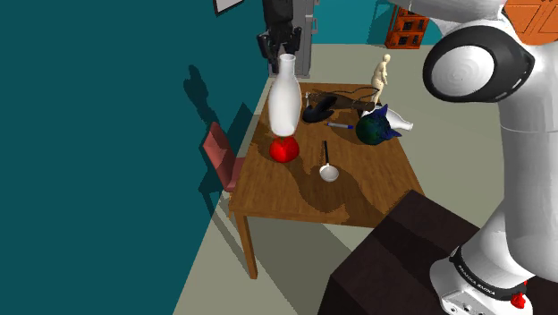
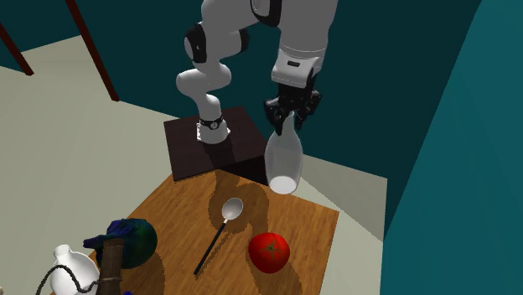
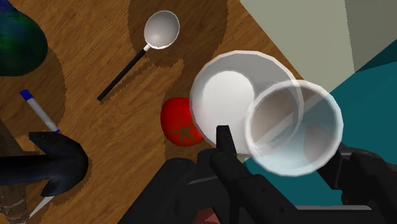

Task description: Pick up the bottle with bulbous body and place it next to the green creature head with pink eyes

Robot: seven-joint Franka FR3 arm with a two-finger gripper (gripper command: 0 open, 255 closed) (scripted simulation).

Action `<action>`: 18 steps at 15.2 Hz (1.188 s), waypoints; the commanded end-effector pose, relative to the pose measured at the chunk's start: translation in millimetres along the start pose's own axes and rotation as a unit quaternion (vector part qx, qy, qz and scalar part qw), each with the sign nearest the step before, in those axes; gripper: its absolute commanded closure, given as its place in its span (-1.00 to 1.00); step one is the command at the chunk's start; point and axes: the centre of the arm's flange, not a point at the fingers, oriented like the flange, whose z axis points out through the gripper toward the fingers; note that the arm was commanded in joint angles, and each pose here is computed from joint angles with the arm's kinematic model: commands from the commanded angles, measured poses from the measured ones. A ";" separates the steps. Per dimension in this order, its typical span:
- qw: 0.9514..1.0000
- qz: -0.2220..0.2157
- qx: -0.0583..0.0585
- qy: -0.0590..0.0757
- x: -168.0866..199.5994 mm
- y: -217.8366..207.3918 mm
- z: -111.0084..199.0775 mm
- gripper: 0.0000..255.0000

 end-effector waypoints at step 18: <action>1.000 0.000 0.000 0.002 -123.3 212.1 -39.0 1.00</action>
